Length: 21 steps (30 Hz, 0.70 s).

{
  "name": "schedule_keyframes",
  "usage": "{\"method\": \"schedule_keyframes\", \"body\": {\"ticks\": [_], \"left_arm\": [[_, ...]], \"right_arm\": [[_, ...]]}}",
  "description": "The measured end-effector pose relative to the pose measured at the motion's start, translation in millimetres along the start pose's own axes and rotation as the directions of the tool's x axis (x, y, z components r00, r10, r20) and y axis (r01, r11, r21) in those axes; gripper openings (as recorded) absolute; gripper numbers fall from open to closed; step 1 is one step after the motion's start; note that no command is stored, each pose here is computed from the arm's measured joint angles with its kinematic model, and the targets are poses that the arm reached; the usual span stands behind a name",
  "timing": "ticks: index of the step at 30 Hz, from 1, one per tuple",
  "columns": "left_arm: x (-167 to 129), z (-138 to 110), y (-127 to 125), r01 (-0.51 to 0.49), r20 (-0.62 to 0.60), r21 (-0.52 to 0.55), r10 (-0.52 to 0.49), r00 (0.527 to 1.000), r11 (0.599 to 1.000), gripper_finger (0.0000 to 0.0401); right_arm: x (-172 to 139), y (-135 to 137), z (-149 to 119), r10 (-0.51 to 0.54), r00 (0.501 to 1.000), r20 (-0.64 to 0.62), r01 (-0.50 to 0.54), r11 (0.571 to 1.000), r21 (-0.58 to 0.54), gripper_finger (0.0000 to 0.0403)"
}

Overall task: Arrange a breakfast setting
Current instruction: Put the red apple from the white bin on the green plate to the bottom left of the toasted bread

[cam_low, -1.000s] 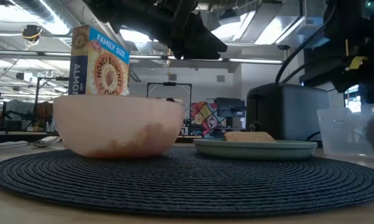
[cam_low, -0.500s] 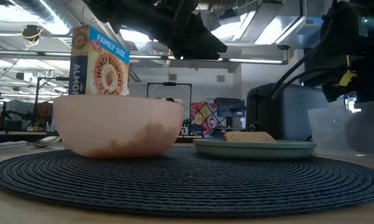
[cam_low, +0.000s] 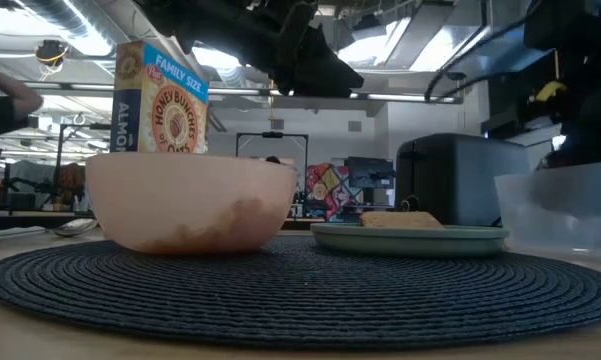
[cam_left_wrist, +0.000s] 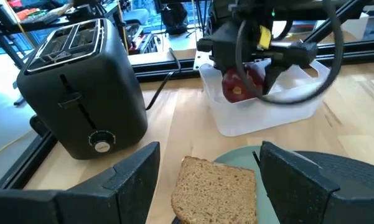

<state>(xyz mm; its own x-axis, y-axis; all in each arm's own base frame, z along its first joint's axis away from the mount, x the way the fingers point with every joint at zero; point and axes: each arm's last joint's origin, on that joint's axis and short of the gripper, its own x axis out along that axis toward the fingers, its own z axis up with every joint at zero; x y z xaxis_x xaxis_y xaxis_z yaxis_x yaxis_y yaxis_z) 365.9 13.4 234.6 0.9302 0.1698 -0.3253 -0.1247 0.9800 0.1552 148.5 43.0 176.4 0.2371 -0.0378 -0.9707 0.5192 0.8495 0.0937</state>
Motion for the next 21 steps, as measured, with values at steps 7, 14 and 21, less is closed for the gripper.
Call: {"method": "schedule_keyframes", "body": {"ticks": [7, 14, 21], "left_arm": [[0, 0, 1, -0.02, -0.002, 0.0, 0.02, 1.0, 1.0, 0.0261], [0, 0, 1, -0.02, 0.0, 0.0, 0.02, 1.0, 1.0, 0.0261], [-1, 10, 0, 0.021, 0.104, -0.031, -0.018, 0.994, 0.999, 0.0261]], "right_arm": [[-21, -8, -2, 0.068, 0.988, 0.135, -0.07, 0.997, 0.013, 0.0271], [-32, -15, -2, 0.066, 0.962, 0.265, -0.06, 0.998, -0.031, 0.0278], [-40, -6, 9, 0.124, 0.891, 0.436, -0.043, 0.981, -0.189, 0.0273]]}}
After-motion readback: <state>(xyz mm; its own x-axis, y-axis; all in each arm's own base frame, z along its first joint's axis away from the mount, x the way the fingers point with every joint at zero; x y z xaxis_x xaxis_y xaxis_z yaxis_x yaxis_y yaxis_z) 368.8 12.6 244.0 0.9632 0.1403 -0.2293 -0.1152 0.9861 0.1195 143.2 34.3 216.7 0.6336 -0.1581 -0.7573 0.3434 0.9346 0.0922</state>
